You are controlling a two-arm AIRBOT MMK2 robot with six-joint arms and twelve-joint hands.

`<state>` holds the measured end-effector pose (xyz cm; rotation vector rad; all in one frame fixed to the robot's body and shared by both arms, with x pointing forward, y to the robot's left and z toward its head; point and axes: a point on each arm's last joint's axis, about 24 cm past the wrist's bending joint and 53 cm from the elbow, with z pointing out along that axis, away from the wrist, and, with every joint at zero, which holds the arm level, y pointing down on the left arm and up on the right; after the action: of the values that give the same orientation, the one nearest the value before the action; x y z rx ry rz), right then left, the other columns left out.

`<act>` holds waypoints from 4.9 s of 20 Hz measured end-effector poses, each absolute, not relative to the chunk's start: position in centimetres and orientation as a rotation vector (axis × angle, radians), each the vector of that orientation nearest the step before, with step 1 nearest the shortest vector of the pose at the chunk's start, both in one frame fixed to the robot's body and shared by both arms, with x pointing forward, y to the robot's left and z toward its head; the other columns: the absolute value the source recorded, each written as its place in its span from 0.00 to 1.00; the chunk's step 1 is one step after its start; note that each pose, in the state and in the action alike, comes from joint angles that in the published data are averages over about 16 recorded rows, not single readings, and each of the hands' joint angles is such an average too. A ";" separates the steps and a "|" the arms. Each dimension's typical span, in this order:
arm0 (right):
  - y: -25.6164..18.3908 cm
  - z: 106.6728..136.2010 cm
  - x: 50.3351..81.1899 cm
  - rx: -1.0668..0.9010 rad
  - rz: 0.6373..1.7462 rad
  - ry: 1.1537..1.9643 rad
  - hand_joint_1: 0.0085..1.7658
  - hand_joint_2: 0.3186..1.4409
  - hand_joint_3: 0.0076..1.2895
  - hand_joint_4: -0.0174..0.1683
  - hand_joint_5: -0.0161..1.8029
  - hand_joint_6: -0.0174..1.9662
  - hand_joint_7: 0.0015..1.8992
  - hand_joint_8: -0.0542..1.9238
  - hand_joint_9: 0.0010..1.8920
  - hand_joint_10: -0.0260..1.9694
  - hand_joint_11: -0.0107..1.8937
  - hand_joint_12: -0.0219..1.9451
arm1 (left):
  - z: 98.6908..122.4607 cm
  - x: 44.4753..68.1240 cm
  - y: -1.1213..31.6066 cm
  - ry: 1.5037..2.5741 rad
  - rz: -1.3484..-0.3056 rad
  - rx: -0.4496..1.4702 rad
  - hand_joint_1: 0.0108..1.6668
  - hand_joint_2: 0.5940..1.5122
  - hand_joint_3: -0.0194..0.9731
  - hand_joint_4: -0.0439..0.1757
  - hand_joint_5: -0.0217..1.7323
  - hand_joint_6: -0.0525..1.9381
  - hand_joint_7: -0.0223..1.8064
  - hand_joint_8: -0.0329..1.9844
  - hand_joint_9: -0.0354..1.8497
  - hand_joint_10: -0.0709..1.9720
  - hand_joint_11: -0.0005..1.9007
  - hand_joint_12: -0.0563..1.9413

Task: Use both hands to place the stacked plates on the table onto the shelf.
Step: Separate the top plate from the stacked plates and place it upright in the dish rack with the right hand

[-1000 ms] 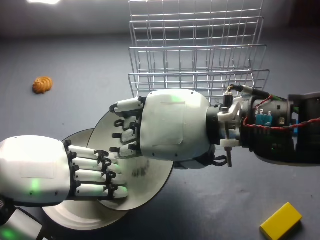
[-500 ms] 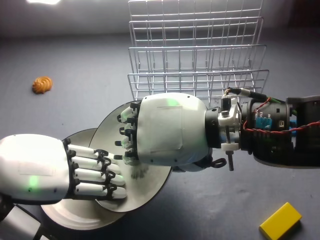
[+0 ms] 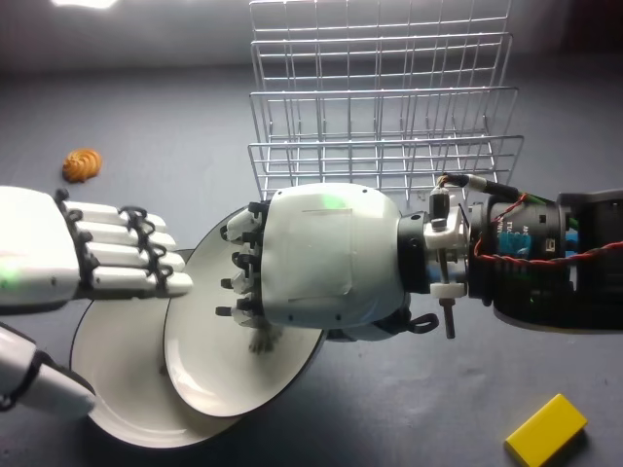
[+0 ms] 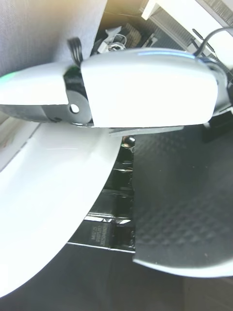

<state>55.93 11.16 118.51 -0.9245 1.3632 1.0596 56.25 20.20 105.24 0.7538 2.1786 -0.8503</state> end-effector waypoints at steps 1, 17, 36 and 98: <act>11.1 118.7 55.8 -0.922 1.063 1.362 0.70 0.53 0.00 0.06 0.53 0.22 0.51 0.41 0.54 0.39 0.38 0.75 | 105.6 56.9 20.8 2.174 -0.832 0.732 0.01 0.58 0.03 0.21 0.04 0.03 0.05 0.02 0.04 0.04 0.02 0.04; 9.0 123.8 53.5 -0.846 1.116 1.342 0.70 0.57 0.00 0.10 0.56 0.41 0.57 0.49 0.54 0.41 0.36 0.76 | 109.2 63.3 29.0 2.156 -0.543 0.446 0.01 0.58 0.03 0.21 0.04 0.03 0.05 0.02 0.05 0.04 0.01 0.06; 3.6 133.8 57.4 -0.460 1.332 1.347 0.70 0.58 0.00 0.08 0.58 0.38 0.59 0.47 0.54 0.43 0.37 0.78 | 109.3 60.8 27.9 2.135 -0.645 0.704 0.01 0.58 0.03 0.21 0.04 0.04 0.06 0.02 0.05 0.04 0.01 0.07; -5.7 129.2 78.3 0.518 1.406 1.656 0.71 0.59 0.00 0.05 0.60 0.29 0.58 0.54 0.50 0.57 0.35 0.87 | 99.8 53.1 27.7 2.512 -0.685 0.511 0.01 0.59 0.03 0.18 0.03 0.03 0.04 0.01 0.02 0.01 0.02 0.11</act>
<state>78.35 -5.75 129.17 0.5182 1.6563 1.4062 53.12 27.74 99.75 0.5111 2.5118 -0.6847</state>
